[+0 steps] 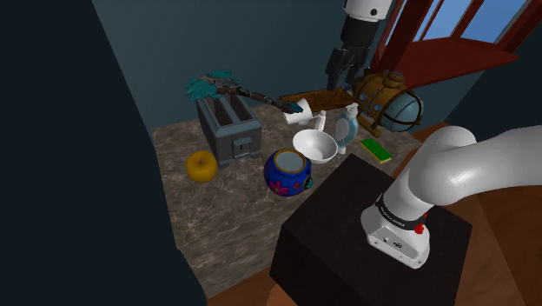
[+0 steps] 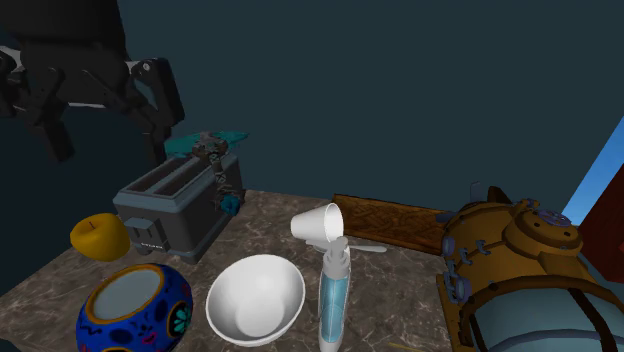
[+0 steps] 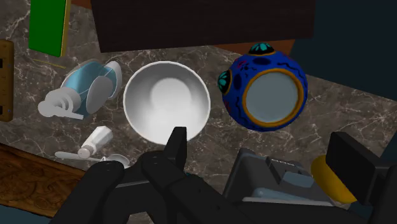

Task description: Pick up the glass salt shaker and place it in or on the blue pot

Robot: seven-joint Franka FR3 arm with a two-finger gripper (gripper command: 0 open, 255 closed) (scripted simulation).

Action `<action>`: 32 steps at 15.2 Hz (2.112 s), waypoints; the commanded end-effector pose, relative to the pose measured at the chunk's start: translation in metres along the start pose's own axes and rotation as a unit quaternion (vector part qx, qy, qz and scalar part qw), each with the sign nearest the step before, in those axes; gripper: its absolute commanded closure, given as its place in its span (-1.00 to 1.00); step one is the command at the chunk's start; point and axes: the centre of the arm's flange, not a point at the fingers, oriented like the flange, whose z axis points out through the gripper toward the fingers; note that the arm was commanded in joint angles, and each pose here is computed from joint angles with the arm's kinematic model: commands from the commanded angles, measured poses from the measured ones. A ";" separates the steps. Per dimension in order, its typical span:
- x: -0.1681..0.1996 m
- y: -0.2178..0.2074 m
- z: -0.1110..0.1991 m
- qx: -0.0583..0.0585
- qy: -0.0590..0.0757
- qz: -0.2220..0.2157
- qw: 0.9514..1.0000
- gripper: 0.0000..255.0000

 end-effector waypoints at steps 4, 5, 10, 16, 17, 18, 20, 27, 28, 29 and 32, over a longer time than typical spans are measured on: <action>0.010 0.027 0.026 0.001 0.013 0.009 1.000 -1.00; 0.013 0.036 0.035 0.001 0.017 0.012 1.000 -1.00; 0.029 0.081 0.077 0.002 0.039 0.028 0.999 -1.00; 0.050 0.136 0.128 0.003 0.065 0.047 0.997 -1.00; 0.053 0.145 0.136 0.003 0.069 0.050 0.996 -1.00; 0.057 0.154 0.144 0.003 0.073 0.053 0.996 -1.00; 0.063 0.172 0.161 0.004 0.082 0.059 0.995 -1.00; 0.088 0.238 0.217 0.005 0.112 0.081 0.990 -1.00; 0.092 0.247 0.225 0.005 0.116 0.084 0.990 -1.00; 0.095 0.256 0.233 0.005 0.121 0.087 0.989 -1.00; 0.106 0.285 0.257 0.006 0.133 0.096 0.986 -1.00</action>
